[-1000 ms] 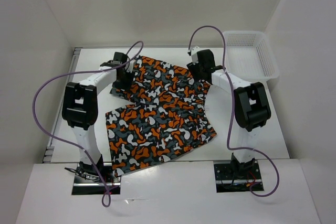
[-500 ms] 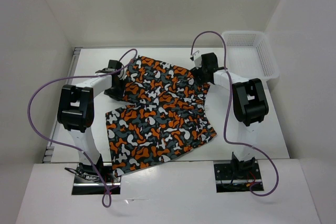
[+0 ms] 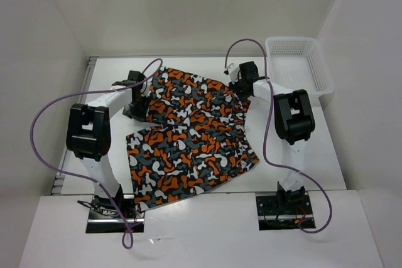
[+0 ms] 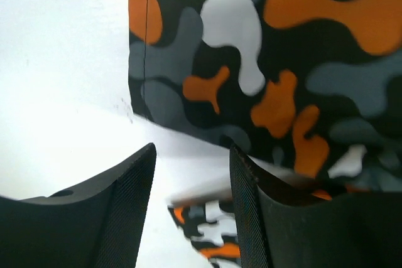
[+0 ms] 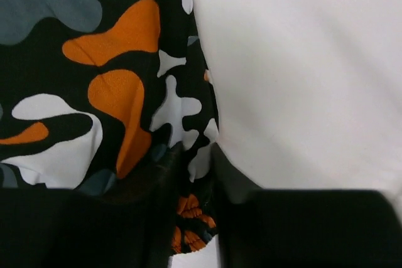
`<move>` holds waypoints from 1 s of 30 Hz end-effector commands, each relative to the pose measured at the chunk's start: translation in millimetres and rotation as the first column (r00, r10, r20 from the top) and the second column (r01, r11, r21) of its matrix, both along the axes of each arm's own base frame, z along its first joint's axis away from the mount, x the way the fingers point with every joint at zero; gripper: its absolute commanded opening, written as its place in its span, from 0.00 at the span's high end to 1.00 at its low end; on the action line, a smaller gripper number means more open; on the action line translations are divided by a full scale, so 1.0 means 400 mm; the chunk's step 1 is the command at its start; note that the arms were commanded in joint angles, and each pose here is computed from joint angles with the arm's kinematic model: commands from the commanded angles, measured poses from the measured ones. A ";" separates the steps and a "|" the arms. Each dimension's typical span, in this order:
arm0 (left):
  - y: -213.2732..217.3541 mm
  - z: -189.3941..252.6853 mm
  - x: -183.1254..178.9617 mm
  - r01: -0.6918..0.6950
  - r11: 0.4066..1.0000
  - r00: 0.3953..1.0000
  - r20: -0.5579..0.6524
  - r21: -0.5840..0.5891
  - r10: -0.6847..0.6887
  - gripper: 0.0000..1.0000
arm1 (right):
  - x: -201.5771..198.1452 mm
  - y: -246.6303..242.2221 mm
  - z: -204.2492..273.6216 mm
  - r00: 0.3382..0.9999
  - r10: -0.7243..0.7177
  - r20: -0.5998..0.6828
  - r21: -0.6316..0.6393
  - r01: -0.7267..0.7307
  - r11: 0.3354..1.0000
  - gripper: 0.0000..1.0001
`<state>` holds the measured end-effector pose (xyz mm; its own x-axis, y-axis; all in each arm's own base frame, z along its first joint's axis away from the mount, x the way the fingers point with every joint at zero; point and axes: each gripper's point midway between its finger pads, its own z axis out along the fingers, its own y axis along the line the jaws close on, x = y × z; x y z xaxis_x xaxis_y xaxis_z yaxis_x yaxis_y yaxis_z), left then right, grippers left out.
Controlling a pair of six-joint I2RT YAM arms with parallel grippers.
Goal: Fold and stack the shorts
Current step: Fold the shorts
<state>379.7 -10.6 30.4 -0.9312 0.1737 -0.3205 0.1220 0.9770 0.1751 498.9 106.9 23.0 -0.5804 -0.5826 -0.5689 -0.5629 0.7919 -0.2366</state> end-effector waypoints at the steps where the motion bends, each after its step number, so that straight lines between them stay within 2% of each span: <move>1: -0.036 0.157 0.027 0.037 0.996 0.994 0.105 -0.078 -0.028 0.42 | -0.036 0.000 -0.054 0.993 0.050 -0.105 -0.002 -0.050 0.999 0.74; 3: -0.056 0.239 0.052 0.062 0.991 0.984 0.174 -0.117 -0.041 0.40 | -0.037 0.009 -0.054 0.992 0.078 -0.101 -0.014 -0.080 0.997 0.93; 5: -0.063 0.287 0.074 0.073 0.989 0.975 0.220 -0.128 -0.044 0.39 | -0.034 0.005 -0.038 0.994 0.071 -0.077 -0.021 -0.073 0.997 1.00; 8: -0.082 0.374 0.152 0.102 0.984 0.944 0.326 -0.149 -0.048 0.34 | -0.041 0.002 0.013 0.993 0.115 -0.040 -0.064 -0.118 0.991 1.00; 11: -0.112 0.389 0.241 0.133 0.977 0.922 0.381 -0.165 -0.062 0.32 | -0.085 0.063 0.064 0.974 0.225 -0.029 -0.088 -0.226 0.970 1.00; 12: -0.129 0.328 0.274 0.143 0.972 0.938 0.339 -0.186 -0.073 0.31 | -0.112 0.082 0.061 0.965 0.260 -0.038 -0.098 -0.263 0.960 1.00; 14: -0.150 0.369 0.364 0.172 0.964 0.912 0.402 -0.202 -0.078 0.30 | -0.160 0.139 0.091 0.941 0.336 -0.033 -0.122 -0.337 0.933 1.00; 15: -0.173 0.302 0.401 0.182 0.960 0.925 0.368 -0.213 -0.093 0.30 | -0.184 0.153 0.089 0.931 0.362 -0.040 -0.128 -0.364 0.923 1.00; 18: -0.205 0.297 0.496 0.220 0.945 0.907 0.407 -0.242 -0.107 0.28 | -0.240 0.182 0.117 0.915 0.403 -0.039 -0.128 -0.404 0.906 1.00; 20: -0.215 0.256 0.530 0.225 0.942 0.909 0.402 -0.250 -0.111 0.28 | -0.271 0.170 0.123 0.900 0.433 -0.045 -0.155 -0.434 0.887 1.00; 22: -0.230 0.269 0.555 0.249 0.931 0.897 0.425 -0.265 -0.119 0.25 | -0.279 0.172 0.125 0.895 0.444 -0.046 -0.181 -0.444 0.878 1.00; 24: -0.254 0.219 0.563 0.259 0.925 0.907 0.399 -0.277 -0.135 0.23 | -0.296 0.174 0.111 0.890 0.451 -0.067 -0.181 -0.456 0.872 1.00; 25: -0.270 0.226 0.567 0.269 0.923 0.905 0.401 -0.276 -0.143 0.23 | -0.296 0.174 0.111 0.890 0.451 -0.067 -0.181 -0.456 0.872 1.00; 27: -0.291 0.173 0.578 0.277 0.917 0.913 0.376 -0.288 -0.158 0.22 | -0.296 0.174 0.111 0.890 0.451 -0.067 -0.181 -0.456 0.872 1.00; 30: -0.325 0.167 0.607 0.302 0.910 0.898 0.404 -0.284 -0.172 0.19 | -0.285 0.184 0.119 0.888 0.456 -0.056 -0.174 -0.459 0.871 1.00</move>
<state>612.7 -115.6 75.5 -0.7364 0.1840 -0.6510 0.2923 0.9544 -0.0610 385.2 181.6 62.6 -0.2460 -0.8714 -0.4245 -0.8546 0.4016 -0.3292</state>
